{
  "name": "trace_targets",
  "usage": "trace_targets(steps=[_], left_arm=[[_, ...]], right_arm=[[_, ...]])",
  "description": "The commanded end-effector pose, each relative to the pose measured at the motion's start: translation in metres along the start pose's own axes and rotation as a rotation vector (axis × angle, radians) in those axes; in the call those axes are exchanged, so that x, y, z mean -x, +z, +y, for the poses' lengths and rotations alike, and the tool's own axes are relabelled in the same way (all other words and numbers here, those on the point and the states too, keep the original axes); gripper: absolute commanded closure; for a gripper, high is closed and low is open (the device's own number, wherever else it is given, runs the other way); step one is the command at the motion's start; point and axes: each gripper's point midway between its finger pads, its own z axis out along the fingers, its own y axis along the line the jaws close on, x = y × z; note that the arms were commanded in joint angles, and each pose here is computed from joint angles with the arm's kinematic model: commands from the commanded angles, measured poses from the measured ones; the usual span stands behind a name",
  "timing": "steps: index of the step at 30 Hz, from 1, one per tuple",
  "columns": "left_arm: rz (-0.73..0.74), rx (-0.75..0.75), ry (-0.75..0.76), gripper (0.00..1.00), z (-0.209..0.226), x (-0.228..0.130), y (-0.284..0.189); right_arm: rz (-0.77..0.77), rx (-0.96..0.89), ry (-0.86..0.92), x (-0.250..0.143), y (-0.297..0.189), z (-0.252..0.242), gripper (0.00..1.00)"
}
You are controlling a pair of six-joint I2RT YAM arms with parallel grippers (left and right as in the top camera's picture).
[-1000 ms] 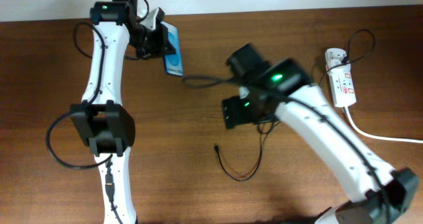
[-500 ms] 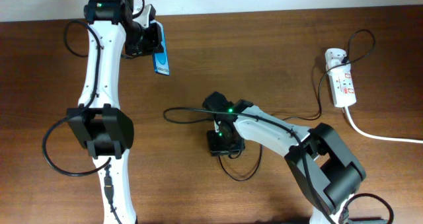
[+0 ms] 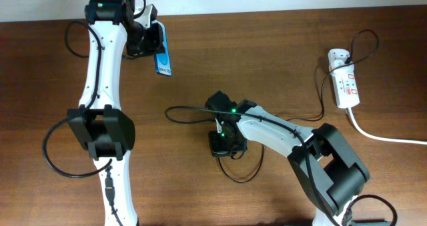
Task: Plug charger to phone and switch on socket
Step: 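Grasp the black charging cable plug with the right gripper, then bring the plug up to the phone's bottom port with the right gripper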
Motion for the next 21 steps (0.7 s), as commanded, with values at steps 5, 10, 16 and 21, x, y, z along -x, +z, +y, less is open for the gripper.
trace_targets(steps=[5, 10, 16, 21], left_arm=[[-0.069, -0.136, 0.047, 1.00, -0.030, 0.010, -0.029], [-0.129, -0.639, 0.188, 1.00, -0.101, 0.020, -0.068], [-0.111, -1.175, 0.253, 1.00, -0.135, 0.007, -0.149], [-0.107, -1.175, 0.249, 1.00, -0.135, 0.008, -0.149]], right_arm=[[0.033, 0.044, 0.011, -0.003, 0.004, 0.005, 0.96], [-0.037, 0.362, -0.118, 0.034, -0.063, 0.049, 0.96], [-0.287, 0.942, -0.374, 0.086, -0.205, 0.075, 0.96], [-0.338, 1.036, -0.403, 0.098, -0.234, 0.105, 0.96]])
